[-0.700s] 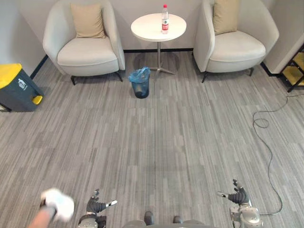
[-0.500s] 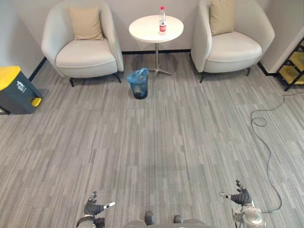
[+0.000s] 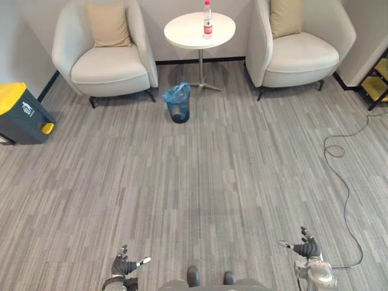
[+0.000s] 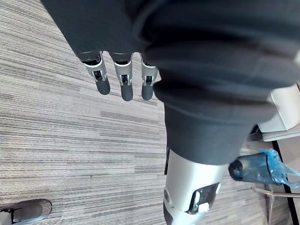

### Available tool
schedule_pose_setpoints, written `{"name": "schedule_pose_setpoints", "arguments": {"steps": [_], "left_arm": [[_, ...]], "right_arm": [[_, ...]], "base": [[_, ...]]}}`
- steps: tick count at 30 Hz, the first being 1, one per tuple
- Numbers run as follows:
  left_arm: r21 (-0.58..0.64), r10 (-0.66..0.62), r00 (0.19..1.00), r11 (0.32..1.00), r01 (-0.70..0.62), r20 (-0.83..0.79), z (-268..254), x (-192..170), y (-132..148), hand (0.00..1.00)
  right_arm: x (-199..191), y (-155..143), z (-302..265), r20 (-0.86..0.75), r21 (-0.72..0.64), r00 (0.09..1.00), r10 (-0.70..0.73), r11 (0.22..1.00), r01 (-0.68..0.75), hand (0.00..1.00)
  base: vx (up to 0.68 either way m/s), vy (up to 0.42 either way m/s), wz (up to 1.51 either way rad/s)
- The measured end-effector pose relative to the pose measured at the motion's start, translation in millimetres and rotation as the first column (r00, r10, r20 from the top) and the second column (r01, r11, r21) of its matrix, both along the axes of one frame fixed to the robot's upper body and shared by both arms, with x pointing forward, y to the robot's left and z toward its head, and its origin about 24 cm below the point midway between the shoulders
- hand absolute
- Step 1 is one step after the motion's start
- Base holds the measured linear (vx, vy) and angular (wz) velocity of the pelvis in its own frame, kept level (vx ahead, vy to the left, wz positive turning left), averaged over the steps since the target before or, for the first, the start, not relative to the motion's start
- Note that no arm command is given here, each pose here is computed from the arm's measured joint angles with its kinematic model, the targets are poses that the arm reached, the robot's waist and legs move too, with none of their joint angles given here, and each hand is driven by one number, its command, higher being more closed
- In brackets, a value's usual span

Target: Gather rubbish on tea table into small bin, then transfer packed bag to large trash can.

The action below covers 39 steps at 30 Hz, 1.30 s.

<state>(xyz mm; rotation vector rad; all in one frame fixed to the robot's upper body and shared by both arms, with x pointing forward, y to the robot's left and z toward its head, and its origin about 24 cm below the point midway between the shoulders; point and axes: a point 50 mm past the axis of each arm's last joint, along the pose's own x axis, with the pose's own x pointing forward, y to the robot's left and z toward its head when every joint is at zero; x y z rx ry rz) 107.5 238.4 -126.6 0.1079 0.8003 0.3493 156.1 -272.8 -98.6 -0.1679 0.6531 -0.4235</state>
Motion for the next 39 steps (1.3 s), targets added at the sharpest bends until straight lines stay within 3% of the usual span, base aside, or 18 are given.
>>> {"name": "schedule_pose_setpoints", "arguments": {"steps": [9, 18, 27, 31, 39], "left_arm": [[-0.005, -0.011, 0.997, 1.0, 0.011, 0.071, 9, 17, -4, 0.0], [-0.01, -0.046, 0.986, 0.999, 0.048, 0.159, 21, 54, -14, 0.0], [-0.049, -0.05, 0.982, 0.997, 0.059, 0.18, 22, 51, -28, 0.0], [-0.082, -0.037, 0.986, 0.995, 0.051, 0.163, 17, 42, -38, 0.0], [-0.053, -0.033, 0.989, 0.998, 0.042, 0.147, 16, 43, -33, 0.0]], "right_arm": [[2, 7, -2, -0.006, 0.03, 1.0, -0.027, 0.999, 0.027, 0.0], [28, 3, 20, 0.086, -0.037, 0.996, 0.033, 0.999, -0.03, 0.0], [52, 21, 34, 0.201, -0.022, 0.978, 0.062, 0.998, -0.059, 0.0], [40, 10, 23, 0.136, -0.017, 0.99, 0.027, 1.0, -0.025, 0.0], [26, 23, 4, 0.048, 0.035, 0.999, 0.016, 0.999, -0.018, 0.0]], "base": [[0.16, 0.068, -0.03], [0.56, -0.106, 0.37], [0.67, -0.107, -0.32], [0.62, 0.173, -0.57], [0.68, 0.179, 0.01]]}}
